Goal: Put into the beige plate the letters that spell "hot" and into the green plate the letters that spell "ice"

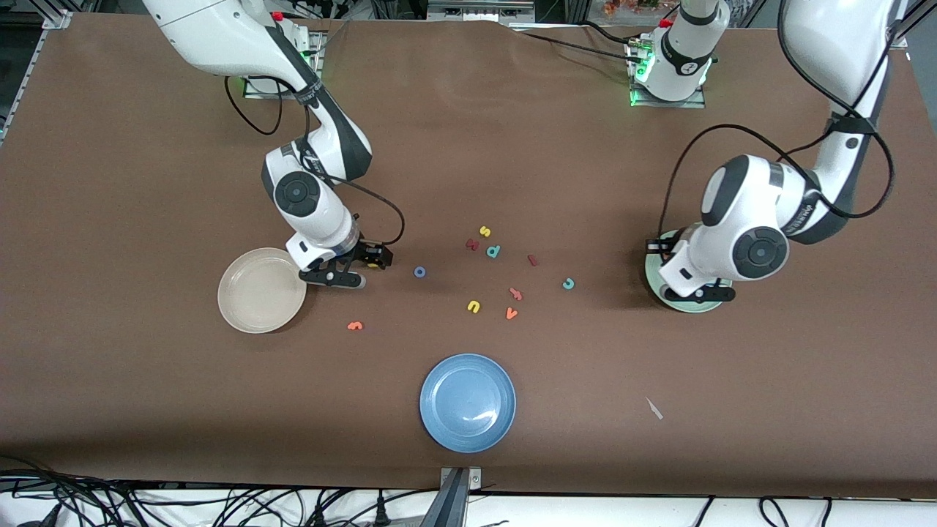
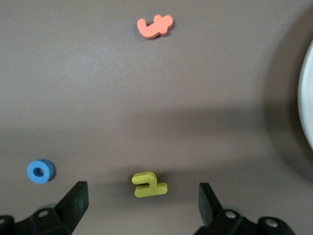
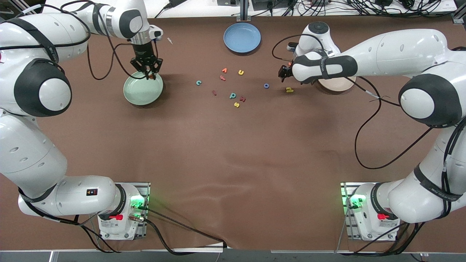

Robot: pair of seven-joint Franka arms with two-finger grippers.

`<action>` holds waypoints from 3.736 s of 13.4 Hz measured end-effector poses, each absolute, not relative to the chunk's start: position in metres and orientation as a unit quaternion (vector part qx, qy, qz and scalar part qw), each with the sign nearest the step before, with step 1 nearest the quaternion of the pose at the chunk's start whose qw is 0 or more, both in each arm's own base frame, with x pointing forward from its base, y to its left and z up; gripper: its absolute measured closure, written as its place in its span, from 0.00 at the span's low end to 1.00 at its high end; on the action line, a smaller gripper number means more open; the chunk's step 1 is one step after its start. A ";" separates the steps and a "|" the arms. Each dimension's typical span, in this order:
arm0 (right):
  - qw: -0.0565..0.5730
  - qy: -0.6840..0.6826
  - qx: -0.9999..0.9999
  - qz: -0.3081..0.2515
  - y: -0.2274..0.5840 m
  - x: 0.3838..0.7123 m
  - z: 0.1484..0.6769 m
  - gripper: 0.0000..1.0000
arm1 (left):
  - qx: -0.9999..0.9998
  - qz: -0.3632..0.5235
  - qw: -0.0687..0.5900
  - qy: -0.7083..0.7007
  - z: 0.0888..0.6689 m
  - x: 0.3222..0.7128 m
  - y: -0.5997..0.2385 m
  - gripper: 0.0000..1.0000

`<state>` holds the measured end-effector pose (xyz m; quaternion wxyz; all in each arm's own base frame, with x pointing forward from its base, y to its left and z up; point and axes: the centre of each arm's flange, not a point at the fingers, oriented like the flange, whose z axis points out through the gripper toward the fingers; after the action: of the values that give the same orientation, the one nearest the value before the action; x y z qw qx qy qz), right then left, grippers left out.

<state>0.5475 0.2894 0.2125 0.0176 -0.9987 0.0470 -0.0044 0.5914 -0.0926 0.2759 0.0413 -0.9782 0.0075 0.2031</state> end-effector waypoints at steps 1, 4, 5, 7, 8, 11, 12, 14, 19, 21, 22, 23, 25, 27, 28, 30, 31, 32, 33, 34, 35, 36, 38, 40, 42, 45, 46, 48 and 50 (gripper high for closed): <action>0.010 0.039 -0.999 -0.005 0.290 0.545 0.209 0.00 | -0.976 0.213 0.050 0.012 0.262 0.589 -0.080 0.74; -0.008 0.014 -1.000 -0.006 0.290 0.540 0.196 0.00 | -0.971 0.235 0.047 0.012 0.221 0.587 -0.066 0.74; -0.011 0.006 -1.000 -0.007 0.292 0.539 0.192 0.00 | -0.970 0.241 0.045 0.012 0.211 0.586 -0.066 0.74; -0.012 0.000 -1.000 -0.007 0.295 0.536 0.187 0.00 | -0.968 0.245 0.043 0.014 0.203 0.585 -0.067 0.67; -0.011 0.000 -1.000 -0.008 0.296 0.536 0.184 0.00 | -0.969 0.244 0.043 0.014 0.204 0.585 -0.067 0.59; -0.007 -0.003 -1.000 -0.010 0.299 0.535 0.180 0.04 | -0.970 0.238 0.042 0.014 0.209 0.589 -0.068 0.28; -0.006 -0.004 -1.000 -0.010 0.300 0.534 0.180 0.07 | -0.970 0.237 0.042 0.014 0.210 0.589 -0.068 0.17; -0.006 -0.005 -1.000 -0.009 0.301 0.533 0.179 0.15 | -0.971 0.236 0.042 0.015 0.211 0.590 -0.069 0.00; -0.005 -0.005 -1.000 -0.009 0.301 0.533 0.177 0.30 | -0.972 0.231 0.040 0.017 0.215 0.593 -0.073 0.00; -0.005 -0.005 -1.000 -0.009 0.301 0.533 0.175 0.34 | -0.974 0.222 0.039 0.019 0.223 0.598 -0.077 0.00; -0.005 -0.005 -1.000 -0.009 0.301 0.533 0.174 0.34 | -0.975 0.219 0.039 0.019 0.226 0.599 -0.078 0.00; -0.005 -0.005 -1.000 -0.009 0.301 0.533 0.174 0.34 | -0.975 0.217 0.039 0.019 0.228 0.600 -0.078 0.00; -0.004 -0.006 -1.000 -0.011 0.302 0.533 0.175 0.46 | -0.976 0.215 0.039 0.020 0.230 0.600 -0.078 0.00; -0.003 -0.006 -1.000 -0.012 0.302 0.533 0.176 0.53 | -0.976 0.215 0.039 0.020 0.231 0.600 -0.079 0.00; -0.003 -0.006 -1.000 -0.013 0.302 0.533 0.176 0.58 | -0.976 0.215 0.039 0.021 0.231 0.600 -0.080 0.00; -0.003 -0.006 -1.000 -0.013 0.302 0.534 0.176 0.63 | -0.976 0.214 0.039 0.022 0.232 0.600 -0.081 0.00; -0.003 -0.006 -1.000 -0.013 0.302 0.534 0.176 0.63 | -0.976 0.212 0.039 0.022 0.234 0.601 -0.082 0.00; -0.003 -0.006 -1.000 -0.013 0.302 0.534 0.177 0.63 | -0.978 0.205 0.038 0.022 0.240 0.604 -0.083 0.00; -0.003 -0.007 -1.000 -0.014 0.302 0.534 0.177 0.63 | -0.979 0.199 0.038 0.023 0.249 0.607 -0.088 0.00; -0.003 -0.007 -1.000 -0.018 0.301 0.536 0.181 0.63 | -0.980 0.193 0.036 0.019 0.261 0.610 -0.095 0.00; -0.005 -0.008 -1.000 -0.019 0.298 0.539 0.188 0.63 | -0.981 0.189 0.031 0.009 0.275 0.613 -0.103 0.00; -0.011 -0.010 -1.000 -0.017 0.290 0.544 0.199 0.63 | -0.982 0.187 0.019 -0.004 0.291 0.616 -0.115 0.00; -0.024 -0.018 -0.999 -0.016 0.257 0.560 0.234 0.63 | -0.983 0.179 0.005 -0.033 0.318 0.618 -0.143 0.00; -0.034 -0.029 -0.999 -0.015 0.218 0.575 0.266 0.63 | -0.984 0.170 0.001 -0.060 0.331 0.617 -0.169 0.00; -0.040 -0.042 -0.998 -0.011 0.180 0.585 0.289 0.63 | -0.982 0.162 -0.010 -0.096 0.337 0.615 -0.189 0.00; -0.047 -0.046 -0.998 0.000 0.119 0.593 0.303 0.63 | -0.979 0.128 -0.028 -0.157 0.333 0.620 -0.218 0.00; -0.048 -0.045 -0.998 0.004 0.107 0.593 0.303 0.63 | -0.976 0.122 -0.033 -0.176 0.325 0.620 -0.229 0.00; -0.049 -0.042 -0.998 0.010 0.101 0.592 0.299 0.63 | -0.969 0.115 -0.045 -0.216 0.299 0.620 -0.252 0.00; -0.049 -0.045 -0.998 0.012 0.104 0.590 0.298 0.59 | -0.964 0.114 -0.052 -0.234 0.270 0.619 -0.265 0.00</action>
<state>0.5904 0.1043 0.2981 -0.0487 -0.9977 -0.0447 0.0116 0.6187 -0.2646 0.2700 -0.0520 -0.9642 -0.2339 0.1138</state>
